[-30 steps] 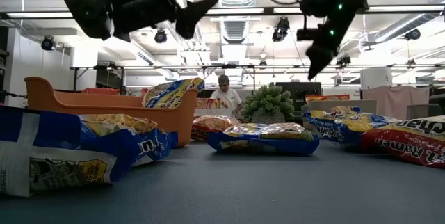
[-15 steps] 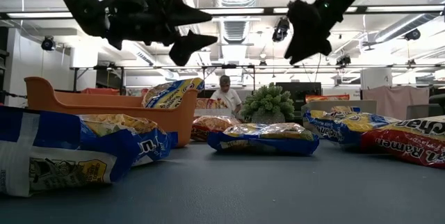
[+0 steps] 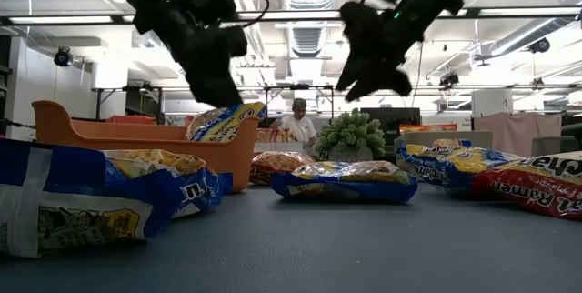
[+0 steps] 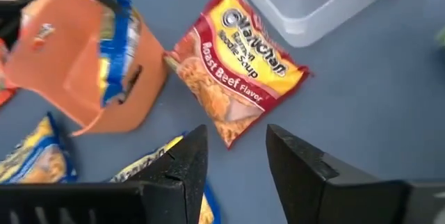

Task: Sort Maruchan noodles
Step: Put the red noodle pack into the transparent bin

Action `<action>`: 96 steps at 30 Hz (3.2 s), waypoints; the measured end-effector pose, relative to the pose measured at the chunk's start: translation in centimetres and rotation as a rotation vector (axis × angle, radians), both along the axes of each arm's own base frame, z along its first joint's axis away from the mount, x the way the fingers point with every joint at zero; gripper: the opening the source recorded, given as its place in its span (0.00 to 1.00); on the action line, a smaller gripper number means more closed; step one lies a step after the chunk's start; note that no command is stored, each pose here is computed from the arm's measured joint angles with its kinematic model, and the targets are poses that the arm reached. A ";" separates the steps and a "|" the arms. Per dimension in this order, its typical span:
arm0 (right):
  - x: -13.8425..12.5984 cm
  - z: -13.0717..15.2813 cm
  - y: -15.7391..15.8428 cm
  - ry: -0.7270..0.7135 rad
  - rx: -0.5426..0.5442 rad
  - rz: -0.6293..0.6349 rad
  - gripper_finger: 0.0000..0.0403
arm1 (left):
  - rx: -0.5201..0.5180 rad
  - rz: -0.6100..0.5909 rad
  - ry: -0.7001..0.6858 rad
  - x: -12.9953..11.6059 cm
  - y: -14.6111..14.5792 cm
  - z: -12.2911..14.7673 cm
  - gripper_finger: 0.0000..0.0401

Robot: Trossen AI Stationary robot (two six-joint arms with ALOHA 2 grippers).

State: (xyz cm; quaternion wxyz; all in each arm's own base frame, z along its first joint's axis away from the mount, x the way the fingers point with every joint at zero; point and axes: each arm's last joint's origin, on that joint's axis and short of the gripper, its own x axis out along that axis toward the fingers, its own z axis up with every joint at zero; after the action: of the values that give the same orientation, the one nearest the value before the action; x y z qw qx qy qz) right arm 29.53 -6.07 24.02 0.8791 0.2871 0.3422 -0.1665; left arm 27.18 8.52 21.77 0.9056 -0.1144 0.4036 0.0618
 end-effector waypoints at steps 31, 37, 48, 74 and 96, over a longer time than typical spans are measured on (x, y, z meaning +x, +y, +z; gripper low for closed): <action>3.7 -7.0 -1.2 0.027 0.060 -0.104 0.63 | -0.160 0.269 0.089 2.0 3.6 -4.6 0.13; 4.1 -7.9 -1.3 0.002 0.073 -0.124 0.67 | -0.170 0.271 0.121 2.3 3.7 -5.8 0.12; 4.2 -7.9 -1.5 -0.019 0.059 -0.173 0.73 | -0.188 0.274 0.187 2.4 3.7 -7.4 0.12; 3.9 -11.1 -2.1 -0.116 0.132 -0.251 0.75 | -0.197 0.275 0.204 3.0 3.6 -8.9 0.12; 5.9 -11.7 -2.6 -0.335 0.193 -0.094 0.61 | -0.183 0.265 0.146 3.6 3.5 -8.7 0.12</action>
State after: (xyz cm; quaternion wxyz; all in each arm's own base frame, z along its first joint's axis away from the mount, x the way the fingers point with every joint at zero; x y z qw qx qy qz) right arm 35.48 -8.66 12.32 0.8835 0.4092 0.1915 -0.1235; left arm 30.76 11.99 13.07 0.8435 -0.2439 0.4538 0.1516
